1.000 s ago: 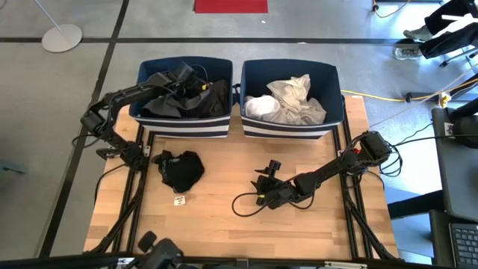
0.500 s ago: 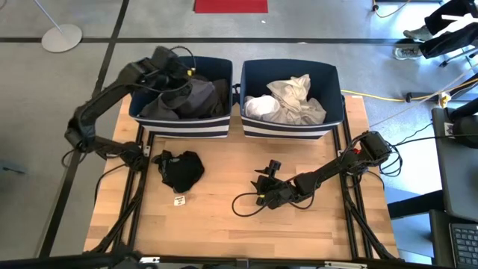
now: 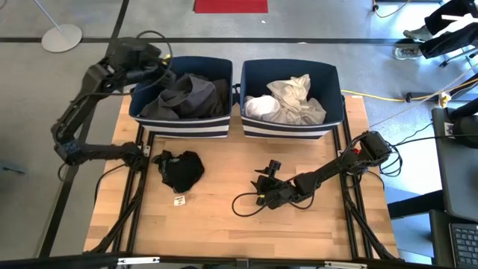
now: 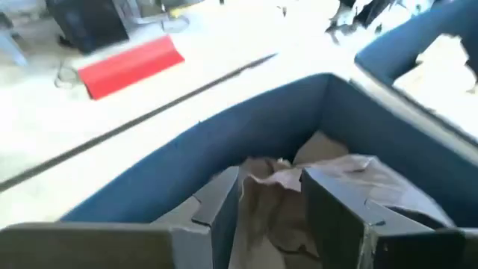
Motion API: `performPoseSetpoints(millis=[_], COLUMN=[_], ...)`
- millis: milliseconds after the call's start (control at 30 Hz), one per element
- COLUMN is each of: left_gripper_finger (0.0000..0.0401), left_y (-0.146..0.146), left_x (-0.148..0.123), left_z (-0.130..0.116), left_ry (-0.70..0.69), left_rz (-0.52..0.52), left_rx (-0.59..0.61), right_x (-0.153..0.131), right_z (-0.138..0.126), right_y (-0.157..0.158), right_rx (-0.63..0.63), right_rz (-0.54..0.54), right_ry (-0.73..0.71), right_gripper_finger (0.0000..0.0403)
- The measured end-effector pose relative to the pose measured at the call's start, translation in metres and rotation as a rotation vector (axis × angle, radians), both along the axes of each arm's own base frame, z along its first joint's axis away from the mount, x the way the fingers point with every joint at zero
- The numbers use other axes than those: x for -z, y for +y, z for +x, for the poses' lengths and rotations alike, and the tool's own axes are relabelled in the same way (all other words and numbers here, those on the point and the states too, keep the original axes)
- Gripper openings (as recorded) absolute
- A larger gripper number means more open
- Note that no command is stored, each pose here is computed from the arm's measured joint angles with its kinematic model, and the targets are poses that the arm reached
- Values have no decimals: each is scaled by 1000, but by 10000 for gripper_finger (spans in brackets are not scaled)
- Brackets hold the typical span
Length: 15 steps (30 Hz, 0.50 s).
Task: Sort clothes
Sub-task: Put the black underwear into the right laundry bin
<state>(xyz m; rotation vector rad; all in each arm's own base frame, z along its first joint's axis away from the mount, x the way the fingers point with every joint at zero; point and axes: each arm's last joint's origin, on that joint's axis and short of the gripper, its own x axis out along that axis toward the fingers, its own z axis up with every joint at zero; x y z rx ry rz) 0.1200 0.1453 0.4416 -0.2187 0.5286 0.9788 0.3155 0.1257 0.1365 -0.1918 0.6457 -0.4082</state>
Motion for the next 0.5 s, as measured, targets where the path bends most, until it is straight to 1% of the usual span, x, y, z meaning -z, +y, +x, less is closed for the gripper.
performPoseSetpoints(millis=[67,200,333,500], left_gripper_finger=[135,135,135,135], left_y=[-8,-29,-51,-78], left_x=[-6,-14,-16,-11], left_z=[-6,-13,-15,-17], left_ry=[-28,-115,-166,-145], left_rz=[19,4,-50,-147], left_rx=[18,154,300,428], right_x=[0,0,0,0], right_z=[0,0,0,0], right_y=[0,0,0,0], right_rx=[0,0,0,0], right_rz=[0,0,0,1], right_ry=[0,0,0,-3], right_gripper_finger=[223,223,223,223])
